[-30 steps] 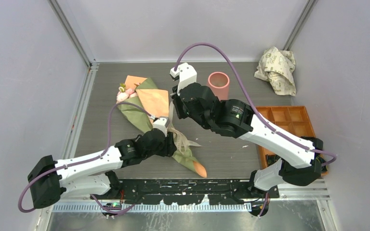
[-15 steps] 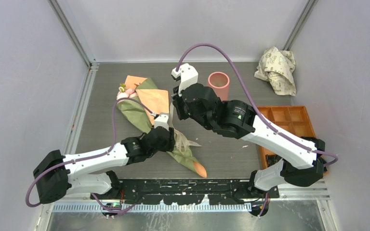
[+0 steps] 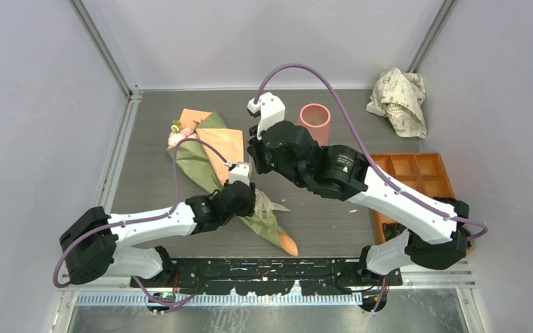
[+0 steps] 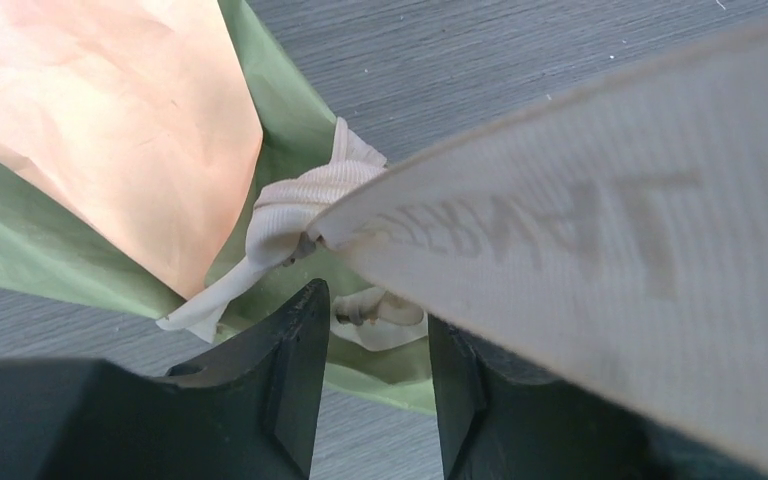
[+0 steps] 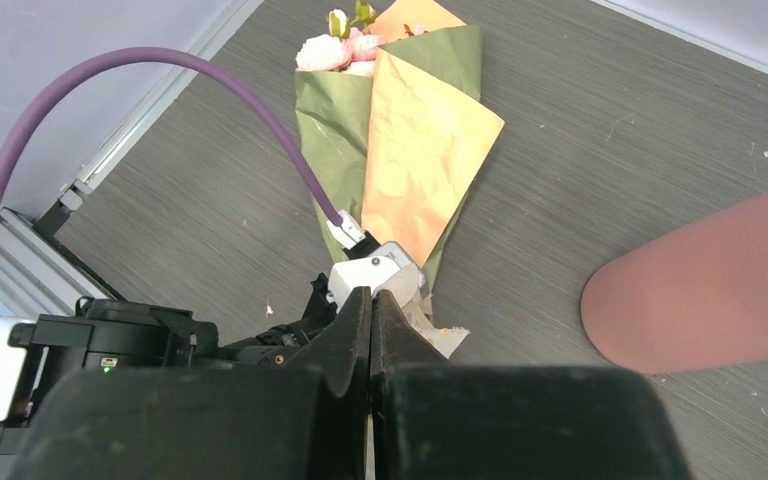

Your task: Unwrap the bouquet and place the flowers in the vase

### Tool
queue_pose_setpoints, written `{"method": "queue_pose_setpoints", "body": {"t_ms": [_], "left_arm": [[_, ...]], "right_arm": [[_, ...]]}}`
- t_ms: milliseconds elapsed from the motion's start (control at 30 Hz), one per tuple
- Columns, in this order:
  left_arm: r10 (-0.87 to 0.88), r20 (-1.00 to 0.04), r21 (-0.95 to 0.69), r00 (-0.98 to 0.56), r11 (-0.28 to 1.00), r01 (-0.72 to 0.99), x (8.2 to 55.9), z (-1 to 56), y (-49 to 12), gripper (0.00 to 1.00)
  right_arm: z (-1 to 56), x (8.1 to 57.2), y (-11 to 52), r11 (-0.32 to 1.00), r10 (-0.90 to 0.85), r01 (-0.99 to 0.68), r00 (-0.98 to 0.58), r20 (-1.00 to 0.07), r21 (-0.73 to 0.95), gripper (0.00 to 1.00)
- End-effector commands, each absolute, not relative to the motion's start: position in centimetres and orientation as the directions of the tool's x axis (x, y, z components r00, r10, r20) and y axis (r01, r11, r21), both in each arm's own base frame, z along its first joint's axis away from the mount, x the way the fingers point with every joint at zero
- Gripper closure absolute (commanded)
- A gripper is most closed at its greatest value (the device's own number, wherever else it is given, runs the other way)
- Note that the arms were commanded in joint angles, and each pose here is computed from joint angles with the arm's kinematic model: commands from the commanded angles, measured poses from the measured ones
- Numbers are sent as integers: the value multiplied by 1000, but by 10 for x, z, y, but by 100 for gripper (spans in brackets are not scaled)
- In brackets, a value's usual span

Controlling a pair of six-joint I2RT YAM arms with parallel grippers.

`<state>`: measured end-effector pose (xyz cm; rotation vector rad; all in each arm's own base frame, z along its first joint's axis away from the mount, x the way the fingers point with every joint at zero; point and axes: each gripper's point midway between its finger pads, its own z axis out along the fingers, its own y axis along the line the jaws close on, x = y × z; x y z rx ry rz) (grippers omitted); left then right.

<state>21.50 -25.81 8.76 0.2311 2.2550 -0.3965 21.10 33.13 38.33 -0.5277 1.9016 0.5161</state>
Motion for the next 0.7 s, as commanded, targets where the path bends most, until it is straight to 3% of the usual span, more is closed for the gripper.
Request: {"method": "queue_pose_setpoints", "body": {"t_ms": [0,367,500,667], "left_arm": [[-21,-817,-230,-576,928,293,235,112,-275,59],[8,-814,-179,-581,948,263,235,119,-263,94],[-26,-817,-164,-576,968,190,226,150,-230,98],[-186,-852,-251,-490,966,68,208,215,-166,98]], "right_arm": [[414,206,326,788,-10,-583,-333,-943,198,99],[408,212,315,826,1,-531,-334,-942,189,99],[402,224,292,879,29,-440,-333,-943,182,99],[383,241,258,923,66,-331,-367,-928,196,99]]}}
